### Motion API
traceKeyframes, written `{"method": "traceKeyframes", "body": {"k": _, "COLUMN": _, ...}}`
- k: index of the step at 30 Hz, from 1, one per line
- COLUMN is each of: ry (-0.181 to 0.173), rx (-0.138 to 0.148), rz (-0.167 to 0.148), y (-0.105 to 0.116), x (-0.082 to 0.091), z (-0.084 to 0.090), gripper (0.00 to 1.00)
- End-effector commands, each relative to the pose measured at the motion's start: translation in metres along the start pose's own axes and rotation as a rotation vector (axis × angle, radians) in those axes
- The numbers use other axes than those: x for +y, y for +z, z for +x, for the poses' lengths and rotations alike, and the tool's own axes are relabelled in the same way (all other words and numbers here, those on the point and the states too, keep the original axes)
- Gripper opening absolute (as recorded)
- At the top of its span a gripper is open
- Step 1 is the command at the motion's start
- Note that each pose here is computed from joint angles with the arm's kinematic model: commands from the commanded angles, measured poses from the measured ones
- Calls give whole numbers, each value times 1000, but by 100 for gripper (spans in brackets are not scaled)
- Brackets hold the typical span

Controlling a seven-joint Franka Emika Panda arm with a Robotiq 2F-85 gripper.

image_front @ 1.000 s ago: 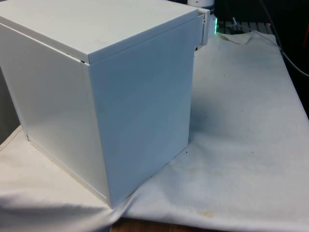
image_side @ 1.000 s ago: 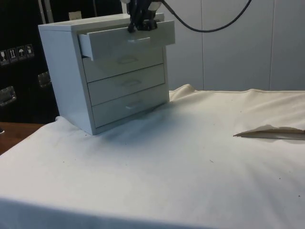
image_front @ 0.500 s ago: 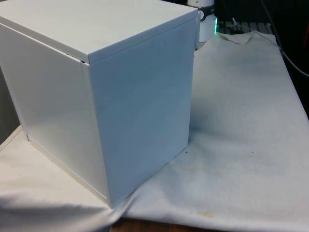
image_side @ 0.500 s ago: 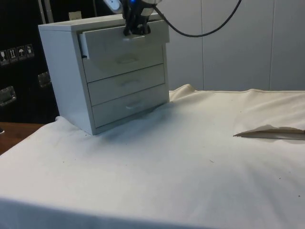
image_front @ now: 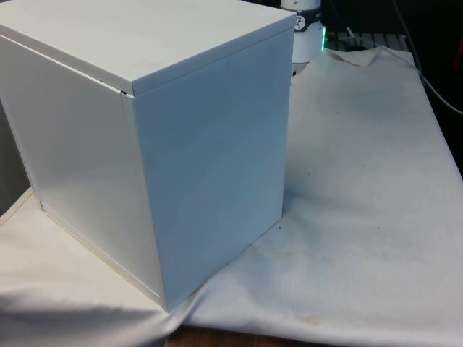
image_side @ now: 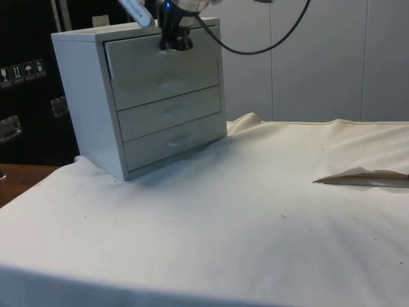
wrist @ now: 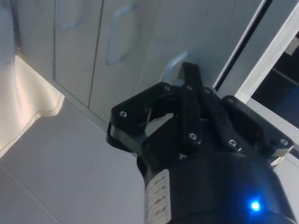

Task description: Open the drawer, then close it.

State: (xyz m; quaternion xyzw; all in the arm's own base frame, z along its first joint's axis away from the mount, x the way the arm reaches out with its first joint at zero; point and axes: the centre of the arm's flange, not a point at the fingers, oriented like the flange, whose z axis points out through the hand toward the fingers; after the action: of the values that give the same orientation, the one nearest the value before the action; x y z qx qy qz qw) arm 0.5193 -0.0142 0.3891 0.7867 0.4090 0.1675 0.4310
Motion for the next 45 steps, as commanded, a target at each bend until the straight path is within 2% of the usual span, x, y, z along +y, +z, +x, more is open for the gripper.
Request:
{"method": "traceKeyframes", "body": {"k": 1, "ry": 5, "rx": 7, "rz": -11, "y": 5, "x": 4, "z": 0, "gripper": 0}}
{"method": "traceKeyframes", "body": {"k": 3, "ry": 6, "rx": -8, "rz": -5, "y": 4, "x": 1, "z": 1, "gripper": 0}}
{"method": "traceKeyframes", "body": {"k": 4, "ry": 11, "rx": 2, "rz": -17, "y": 7, "x": 4, "z": 2, "gripper": 0}}
{"method": "traceKeyframes", "body": {"k": 9, "ry": 26, "rx": -9, "rz": -34, "y": 15, "x": 7, "z": 5, "gripper": 0}}
{"method": "traceKeyframes", "body": {"k": 10, "ry": 26, "rx": -21, "rz": -23, "y": 13, "x": 3, "z": 5, "gripper": 0}}
{"method": "traceKeyframes", "body": {"k": 11, "ry": 29, "rx": -13, "rz": -36, "y": 17, "x": 7, "z": 5, "gripper": 0}}
{"method": "traceKeyframes", "body": {"k": 17, "ry": 35, "rx": -17, "rz": -39, "y": 19, "x": 8, "z": 5, "gripper": 0}}
{"method": "traceKeyframes", "body": {"k": 18, "ry": 29, "rx": -24, "rz": -25, "y": 13, "x": 3, "z": 6, "gripper": 0}}
{"method": "traceKeyframes", "body": {"k": 19, "ry": 34, "rx": -17, "rz": -41, "y": 20, "x": 8, "z": 6, "gripper": 0}}
{"method": "traceKeyframes", "body": {"k": 23, "ry": 41, "rx": -21, "rz": -45, "y": 22, "x": 9, "z": 6, "gripper": 0}}
{"method": "traceKeyframes", "body": {"k": 24, "ry": 42, "rx": -22, "rz": -45, "y": 22, "x": 9, "z": 6, "gripper": 0}}
{"method": "traceKeyframes", "body": {"k": 25, "ry": 29, "rx": -24, "rz": -25, "y": 13, "x": 3, "z": 6, "gripper": 0}}
{"method": "traceKeyframes", "body": {"k": 30, "ry": 44, "rx": -25, "rz": -37, "y": 22, "x": 4, "z": 6, "gripper": 0}}
{"method": "traceKeyframes", "body": {"k": 33, "ry": 44, "rx": -25, "rz": -37, "y": 22, "x": 4, "z": 6, "gripper": 0}}
{"method": "traceKeyframes", "body": {"k": 34, "ry": 38, "rx": -30, "rz": -27, "y": 15, "x": 2, "z": 6, "gripper": 0}}
{"method": "traceKeyframes", "body": {"k": 35, "ry": 44, "rx": -25, "rz": -37, "y": 22, "x": 4, "z": 6, "gripper": 0}}
{"method": "traceKeyframes", "body": {"k": 37, "ry": 46, "rx": -24, "rz": -37, "y": 22, "x": 4, "z": 6, "gripper": 0}}
{"method": "traceKeyframes", "body": {"k": 39, "ry": 46, "rx": -23, "rz": -37, "y": 21, "x": 3, "z": 6, "gripper": 0}}
{"method": "traceKeyframes", "body": {"k": 40, "ry": 44, "rx": -30, "rz": -28, "y": 15, "x": 2, "z": 6, "gripper": 0}}
{"method": "traceKeyframes", "body": {"k": 45, "ry": 57, "rx": -30, "rz": -34, "y": 11, "x": 1, "z": 6, "gripper": 0}}
